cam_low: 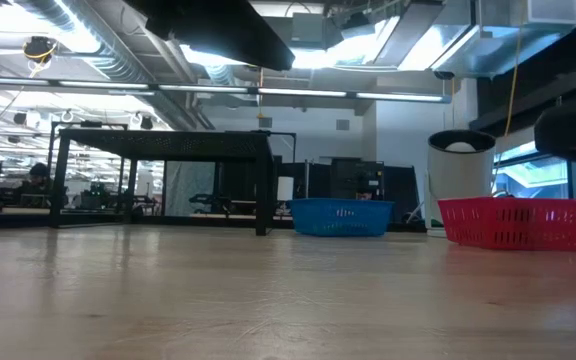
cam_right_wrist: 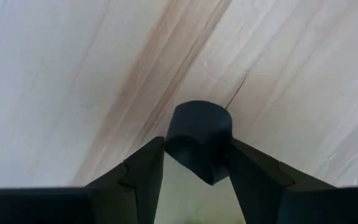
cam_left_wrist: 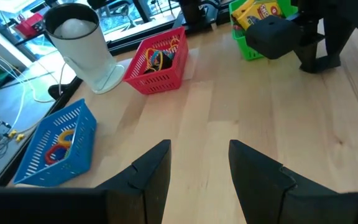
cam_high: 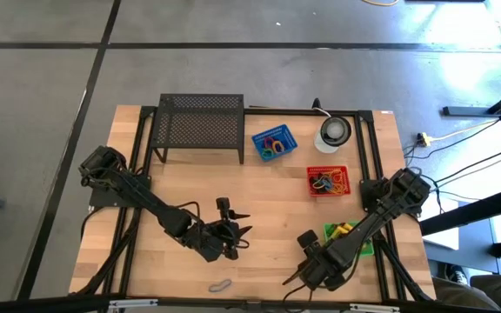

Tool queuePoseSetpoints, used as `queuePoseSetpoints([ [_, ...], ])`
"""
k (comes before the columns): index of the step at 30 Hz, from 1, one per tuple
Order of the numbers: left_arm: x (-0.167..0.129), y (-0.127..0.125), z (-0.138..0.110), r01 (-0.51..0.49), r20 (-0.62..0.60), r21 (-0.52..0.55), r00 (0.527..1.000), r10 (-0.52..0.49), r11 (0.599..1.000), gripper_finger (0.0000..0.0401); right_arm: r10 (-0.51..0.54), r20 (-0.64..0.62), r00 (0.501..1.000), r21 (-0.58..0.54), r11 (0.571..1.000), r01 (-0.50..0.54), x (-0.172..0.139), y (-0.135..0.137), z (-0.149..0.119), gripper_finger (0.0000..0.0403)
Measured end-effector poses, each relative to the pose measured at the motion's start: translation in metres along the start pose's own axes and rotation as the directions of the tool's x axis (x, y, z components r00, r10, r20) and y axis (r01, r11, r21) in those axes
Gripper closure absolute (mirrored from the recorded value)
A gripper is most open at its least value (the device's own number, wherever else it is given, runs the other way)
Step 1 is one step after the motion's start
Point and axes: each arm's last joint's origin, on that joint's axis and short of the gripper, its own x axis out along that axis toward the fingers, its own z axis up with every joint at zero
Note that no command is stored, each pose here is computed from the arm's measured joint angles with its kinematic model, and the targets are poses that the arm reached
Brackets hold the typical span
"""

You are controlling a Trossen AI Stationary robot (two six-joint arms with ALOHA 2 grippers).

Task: Pick & Place Office Desk Supplies
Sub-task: Put the black arm band into the red bin

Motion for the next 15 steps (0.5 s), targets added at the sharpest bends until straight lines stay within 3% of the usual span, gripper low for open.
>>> queuePoseSetpoints([
  [7,0.0,0.0,0.0,0.0,0.0,-0.021,1.0,0.0,1.0,0.0244,-0.02,0.007,1.0,0.022,1.0,0.02,0.0002,-0.0004,0.0005,0.0264],
  [11,0.0005,0.0005,0.0,-0.002,-0.001,-0.023,1.0,0.001,1.0,0.0244,-0.033,0.023,0.999,0.027,0.999,0.033,0.0002,0.0022,0.0012,0.0322],
  [15,0.0005,0.0005,0.0001,-0.002,0.0,-0.023,1.0,0.002,1.0,0.0244,-0.079,0.043,0.996,0.135,0.988,0.072,0.0001,0.0043,0.0016,0.0388],
])
